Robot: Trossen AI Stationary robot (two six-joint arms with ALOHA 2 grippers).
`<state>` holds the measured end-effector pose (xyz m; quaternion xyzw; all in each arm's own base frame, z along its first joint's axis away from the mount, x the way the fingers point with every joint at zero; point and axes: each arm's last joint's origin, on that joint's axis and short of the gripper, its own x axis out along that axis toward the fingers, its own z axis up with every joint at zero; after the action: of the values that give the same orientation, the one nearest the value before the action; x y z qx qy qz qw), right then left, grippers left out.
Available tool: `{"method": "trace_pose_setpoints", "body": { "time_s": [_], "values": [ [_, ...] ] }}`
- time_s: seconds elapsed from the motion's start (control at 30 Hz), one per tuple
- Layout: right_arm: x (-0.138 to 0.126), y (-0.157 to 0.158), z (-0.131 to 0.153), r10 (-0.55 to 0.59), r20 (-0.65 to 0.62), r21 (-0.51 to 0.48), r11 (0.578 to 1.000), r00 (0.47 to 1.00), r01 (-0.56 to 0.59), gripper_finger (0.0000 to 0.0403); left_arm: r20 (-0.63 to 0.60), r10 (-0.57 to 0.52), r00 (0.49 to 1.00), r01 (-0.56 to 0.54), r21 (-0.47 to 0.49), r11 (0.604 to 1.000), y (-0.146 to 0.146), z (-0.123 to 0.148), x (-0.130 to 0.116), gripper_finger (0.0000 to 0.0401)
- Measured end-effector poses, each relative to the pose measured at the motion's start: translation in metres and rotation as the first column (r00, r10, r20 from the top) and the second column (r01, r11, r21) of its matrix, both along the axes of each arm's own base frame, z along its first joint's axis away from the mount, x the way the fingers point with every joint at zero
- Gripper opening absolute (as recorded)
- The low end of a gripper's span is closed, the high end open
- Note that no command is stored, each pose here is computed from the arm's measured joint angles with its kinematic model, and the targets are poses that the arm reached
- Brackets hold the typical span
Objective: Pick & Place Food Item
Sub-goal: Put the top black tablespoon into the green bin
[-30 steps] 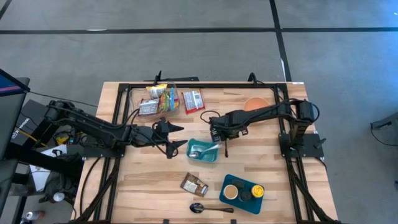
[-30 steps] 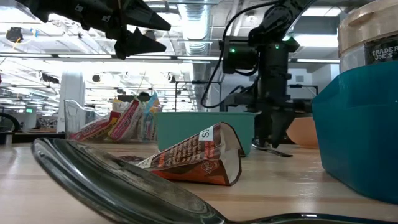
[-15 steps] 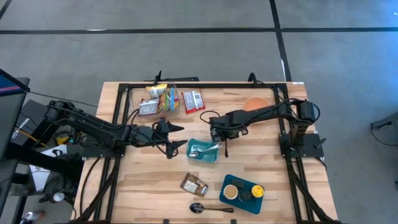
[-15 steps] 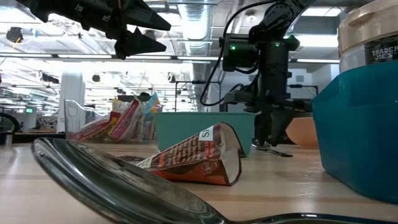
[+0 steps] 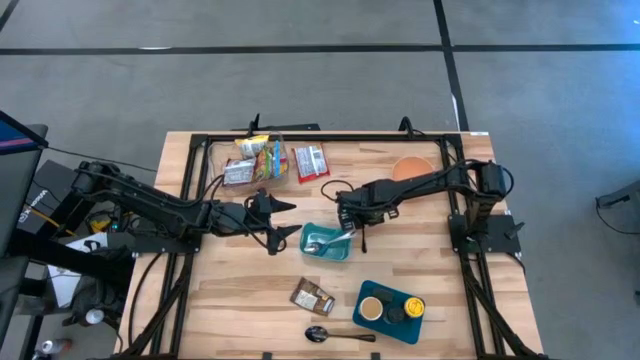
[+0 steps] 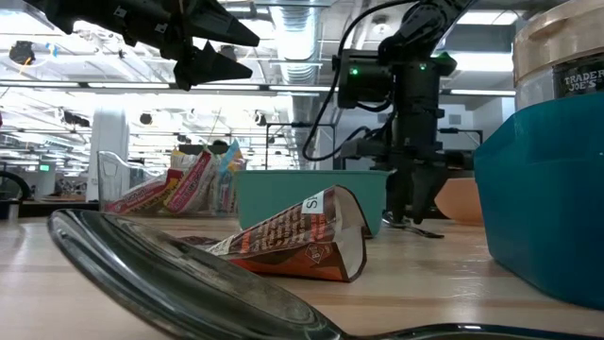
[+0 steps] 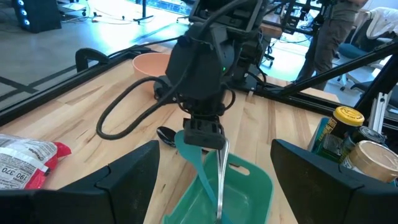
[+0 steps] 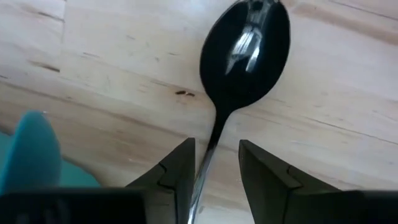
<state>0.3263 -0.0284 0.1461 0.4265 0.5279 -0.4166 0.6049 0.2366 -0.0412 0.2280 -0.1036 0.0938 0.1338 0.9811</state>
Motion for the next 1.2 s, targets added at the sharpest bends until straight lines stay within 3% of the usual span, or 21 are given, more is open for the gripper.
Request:
{"method": "trace_pose_setpoints", "body": {
  "time_s": [0.43, 0.7, 0.93, 1.1, 1.2],
  "values": [
    [-0.004, 0.003, 0.01, 0.051, 0.006, -0.024, 0.998, 0.999, -0.051, 0.0117, 0.0, 0.0, 1.0, 0.0, 0.0, 1.0, 0.0, 0.0, 0.0, 0.0301],
    [-0.011, 0.008, 0.02, 0.192, -0.06, -0.154, 0.968, 0.98, -0.199, 0.0117, -0.001, 0.0, 1.0, 0.0, 0.0, 1.0, 0.0, 0.0, 0.0, 0.0301],
    [-0.006, 0.021, 0.021, 0.487, -0.089, -0.186, 0.849, 0.869, -0.494, 0.0117, -0.001, -0.001, 1.0, 0.001, 0.0, 1.0, 0.0, 0.0, 0.0, 0.0301],
    [-0.006, 0.029, 0.021, 0.602, -0.123, -0.187, 0.766, 0.789, -0.615, 0.0117, -0.001, -0.001, 1.0, 0.001, 0.0, 1.0, 0.0, 0.0, 0.0, 0.0301],
    [-0.006, 0.029, 0.021, 0.63, -0.128, -0.19, 0.742, 0.766, -0.643, 0.0117, -0.001, -0.001, 1.0, 0.001, 0.0, 1.0, 0.0, 0.0, 0.0, 0.0301]
  ]
}}
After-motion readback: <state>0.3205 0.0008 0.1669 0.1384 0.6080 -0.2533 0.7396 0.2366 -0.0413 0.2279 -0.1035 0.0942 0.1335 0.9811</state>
